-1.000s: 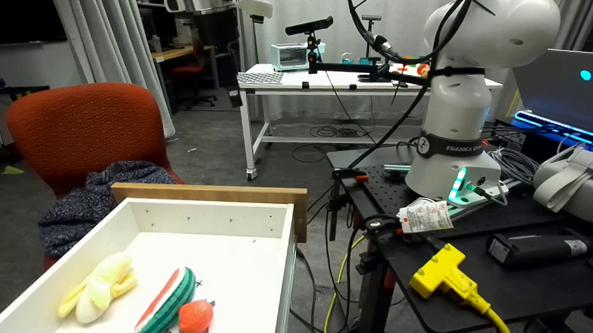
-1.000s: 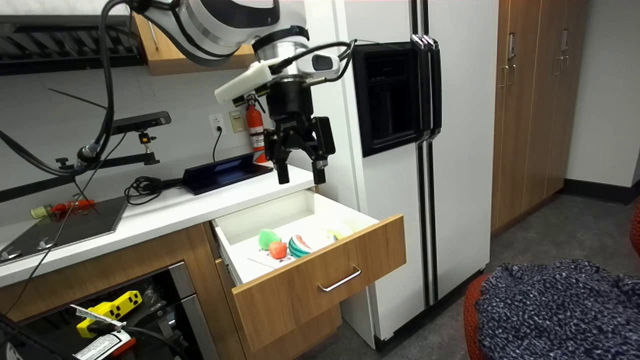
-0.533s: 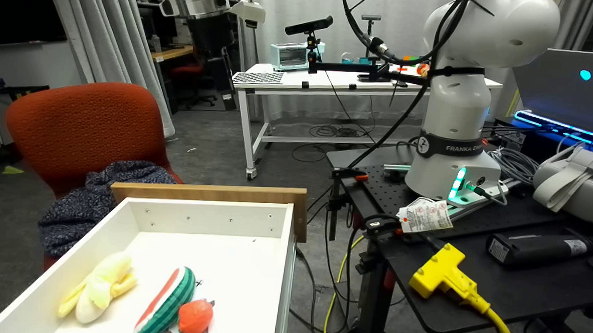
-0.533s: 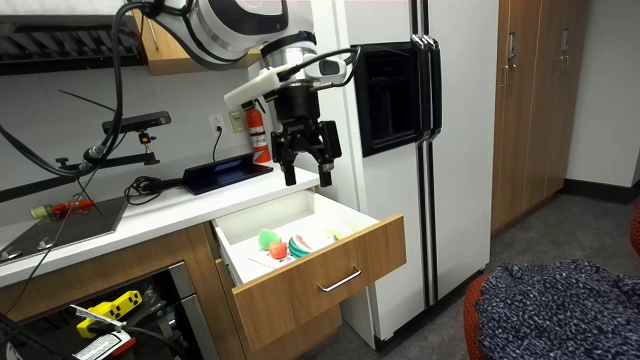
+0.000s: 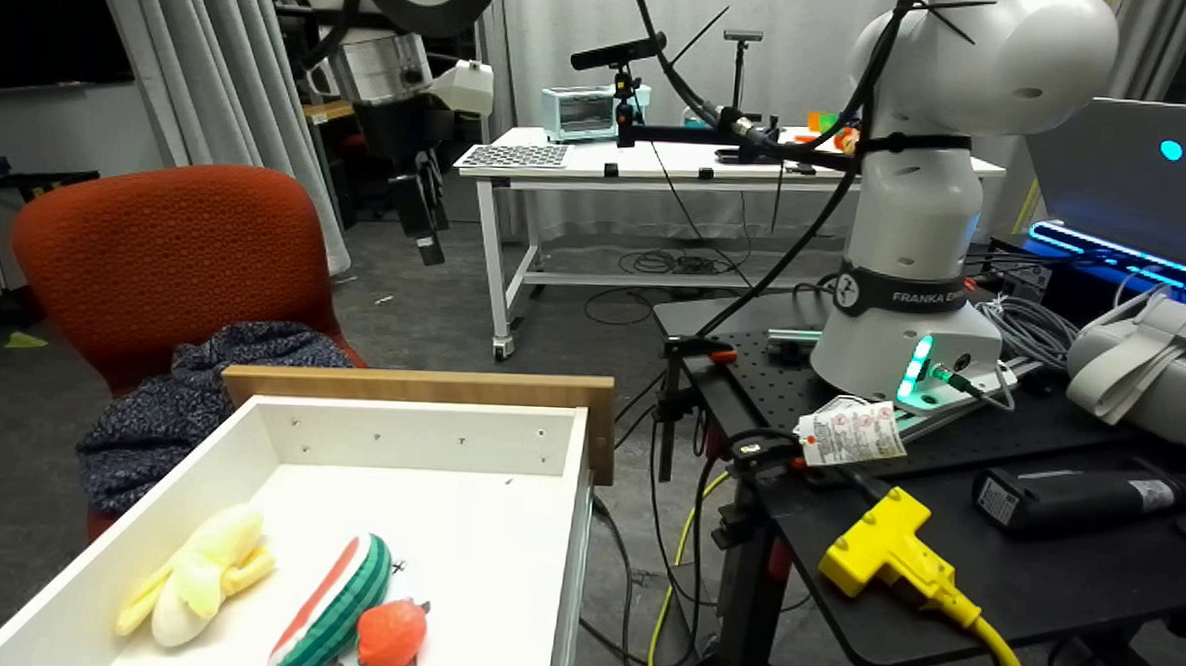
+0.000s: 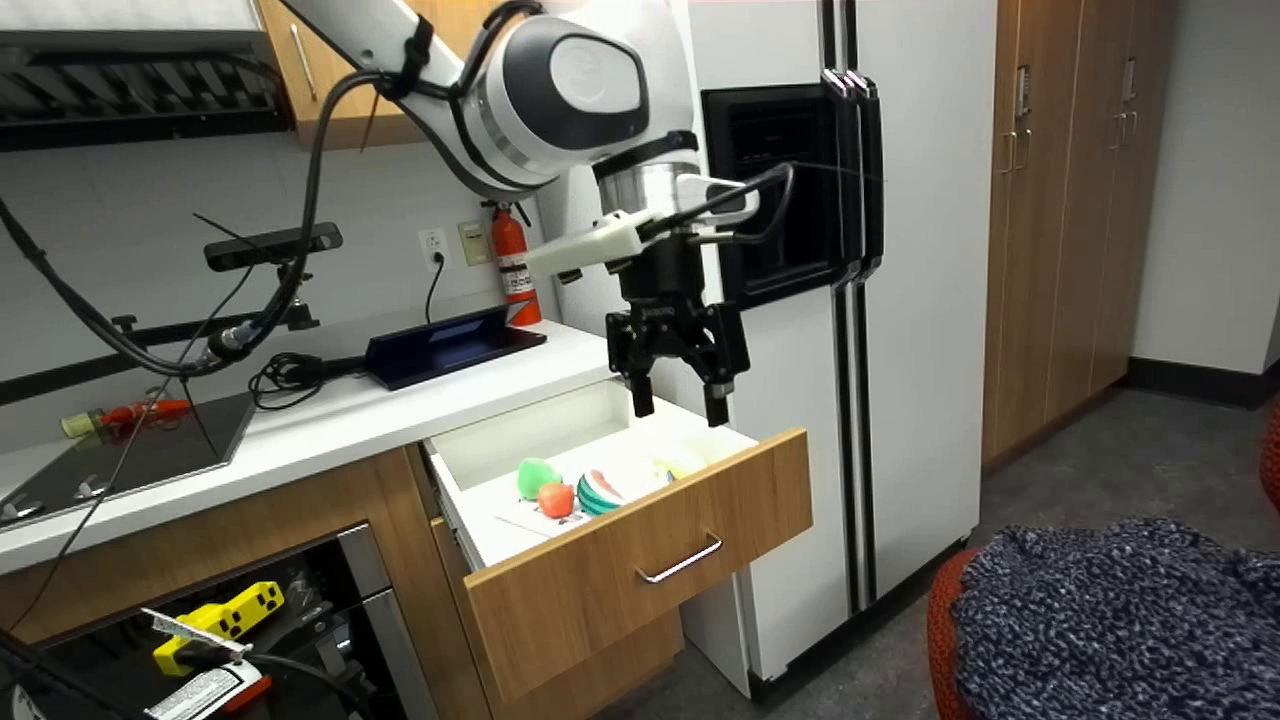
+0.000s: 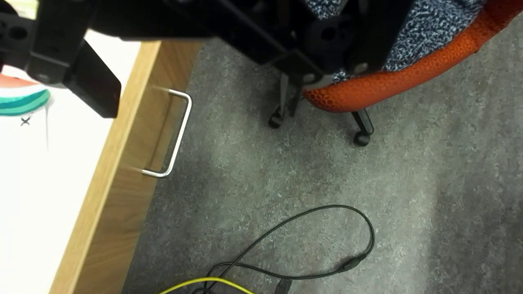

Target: Close the kitchen drawer

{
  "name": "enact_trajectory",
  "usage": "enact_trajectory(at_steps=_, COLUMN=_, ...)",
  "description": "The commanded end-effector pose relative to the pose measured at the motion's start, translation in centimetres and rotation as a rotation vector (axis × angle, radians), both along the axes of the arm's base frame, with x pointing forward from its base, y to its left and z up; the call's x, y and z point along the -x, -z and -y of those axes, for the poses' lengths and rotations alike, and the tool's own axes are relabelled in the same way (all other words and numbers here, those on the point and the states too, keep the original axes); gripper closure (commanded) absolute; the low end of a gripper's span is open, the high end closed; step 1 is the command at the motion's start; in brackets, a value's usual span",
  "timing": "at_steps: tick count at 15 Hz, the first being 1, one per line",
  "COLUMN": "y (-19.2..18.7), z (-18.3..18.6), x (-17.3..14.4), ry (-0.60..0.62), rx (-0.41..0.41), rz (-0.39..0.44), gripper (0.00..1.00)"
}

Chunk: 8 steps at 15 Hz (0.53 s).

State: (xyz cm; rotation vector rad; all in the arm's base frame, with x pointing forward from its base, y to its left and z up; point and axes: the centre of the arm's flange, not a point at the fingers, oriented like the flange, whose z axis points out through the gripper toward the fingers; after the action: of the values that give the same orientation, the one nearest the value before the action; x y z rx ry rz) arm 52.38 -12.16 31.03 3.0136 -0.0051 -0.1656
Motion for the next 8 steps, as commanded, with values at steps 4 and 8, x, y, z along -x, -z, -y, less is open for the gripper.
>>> enact_trajectory(at_steps=4, y=3.6, z=1.6, x=-1.8, ry=0.027, rx=-0.006, rz=-0.019, gripper=0.0)
enact_trajectory(at_steps=8, y=3.5, z=1.5, x=-1.8, ry=0.025, rx=-0.006, rz=-0.019, gripper=0.0)
